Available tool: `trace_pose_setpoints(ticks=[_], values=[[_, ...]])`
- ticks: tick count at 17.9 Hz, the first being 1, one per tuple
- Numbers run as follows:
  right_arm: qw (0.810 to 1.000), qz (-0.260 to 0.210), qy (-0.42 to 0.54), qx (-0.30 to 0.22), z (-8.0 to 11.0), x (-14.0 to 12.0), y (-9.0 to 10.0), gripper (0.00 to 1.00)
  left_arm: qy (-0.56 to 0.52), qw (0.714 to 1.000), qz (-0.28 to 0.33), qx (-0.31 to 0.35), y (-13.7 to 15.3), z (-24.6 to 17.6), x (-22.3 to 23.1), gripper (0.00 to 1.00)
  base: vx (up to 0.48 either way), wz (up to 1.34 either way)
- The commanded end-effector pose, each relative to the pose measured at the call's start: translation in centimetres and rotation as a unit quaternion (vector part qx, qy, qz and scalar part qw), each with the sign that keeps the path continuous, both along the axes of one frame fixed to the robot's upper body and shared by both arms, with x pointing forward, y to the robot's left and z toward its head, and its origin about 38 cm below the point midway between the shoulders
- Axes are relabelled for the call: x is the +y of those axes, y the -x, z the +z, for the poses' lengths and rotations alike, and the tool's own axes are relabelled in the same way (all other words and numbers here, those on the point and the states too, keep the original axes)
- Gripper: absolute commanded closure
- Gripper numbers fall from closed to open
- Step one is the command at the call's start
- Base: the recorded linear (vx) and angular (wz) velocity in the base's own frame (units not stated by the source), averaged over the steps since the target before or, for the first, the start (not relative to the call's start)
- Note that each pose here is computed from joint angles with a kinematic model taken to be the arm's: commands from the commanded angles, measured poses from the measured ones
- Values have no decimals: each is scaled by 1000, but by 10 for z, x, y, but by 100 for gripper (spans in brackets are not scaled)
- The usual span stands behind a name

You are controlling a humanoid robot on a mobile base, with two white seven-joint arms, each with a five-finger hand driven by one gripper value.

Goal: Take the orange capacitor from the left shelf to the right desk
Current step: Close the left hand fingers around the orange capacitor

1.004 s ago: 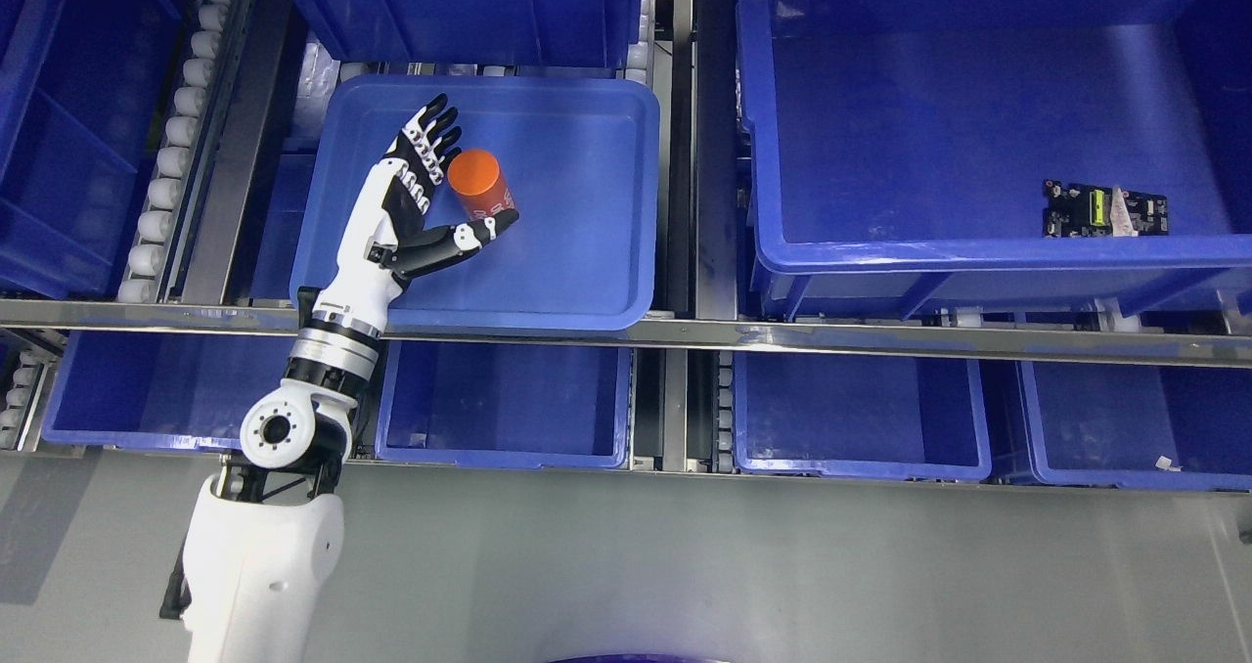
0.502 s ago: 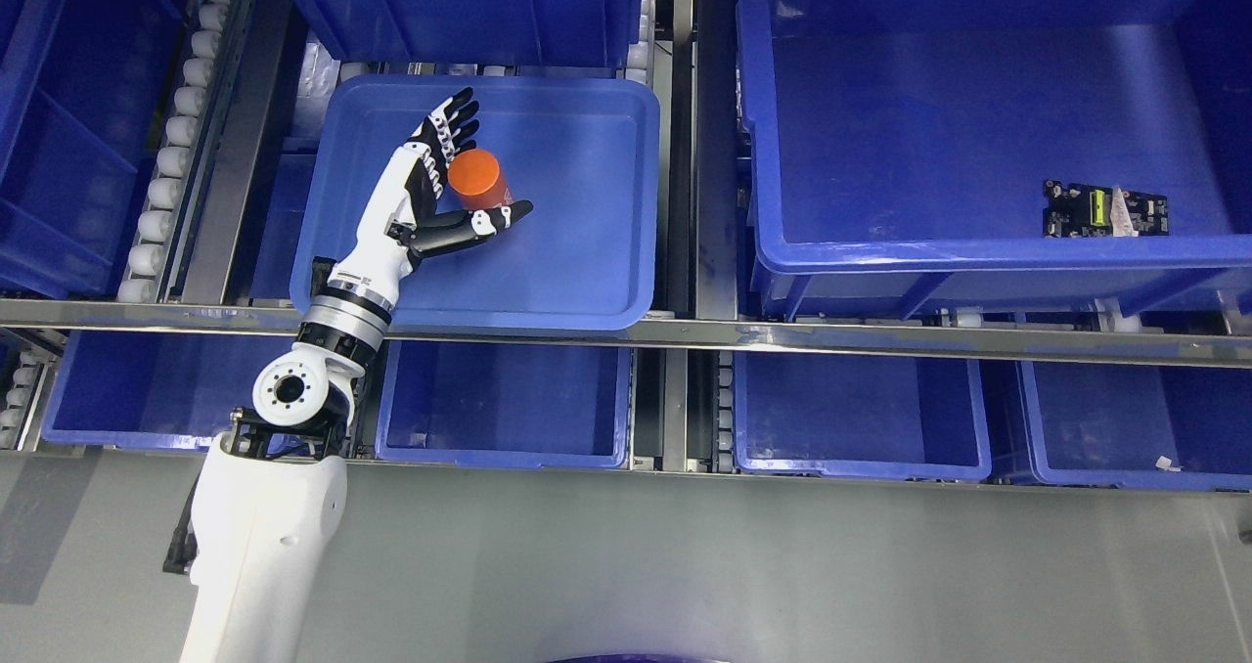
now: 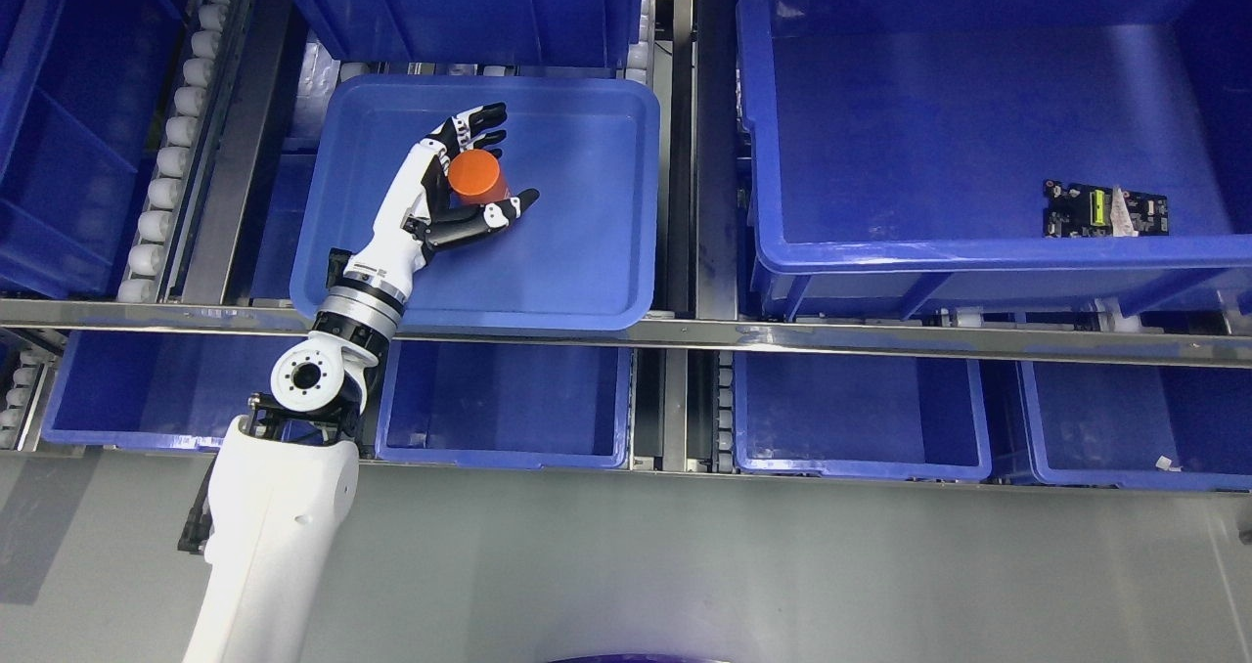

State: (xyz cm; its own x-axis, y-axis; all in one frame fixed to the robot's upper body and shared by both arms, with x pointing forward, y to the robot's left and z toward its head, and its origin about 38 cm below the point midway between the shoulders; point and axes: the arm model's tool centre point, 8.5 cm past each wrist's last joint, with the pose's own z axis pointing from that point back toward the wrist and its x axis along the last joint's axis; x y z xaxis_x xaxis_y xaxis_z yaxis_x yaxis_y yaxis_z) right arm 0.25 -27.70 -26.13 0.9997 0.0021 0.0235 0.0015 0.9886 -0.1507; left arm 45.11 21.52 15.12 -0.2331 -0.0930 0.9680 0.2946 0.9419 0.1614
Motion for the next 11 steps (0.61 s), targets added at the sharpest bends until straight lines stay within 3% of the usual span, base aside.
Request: trace_pose_setpoints(ticks=[1,7,8,10,11], values=[[1000,-2,9,2,1,-11,8,0,0,1000,-5,27,-3,-26,-7,44,0,0],[1000,-2,9,3,1,-11,9,0,16,999,3,37,-4,-34,-9,63,0,0],[1000,-2,9,3,1,-11,9,0,21,999,4,26,-4,-32,-9,72,0,0],[1000,-2,9,2,1,-11,8,0,37,999,12,-2,-3,-29,-7,99,0,0],[1000,-2,9,3,1,-11,9,0,43,999,15,-5,-4,-31,-6,100,0,0]])
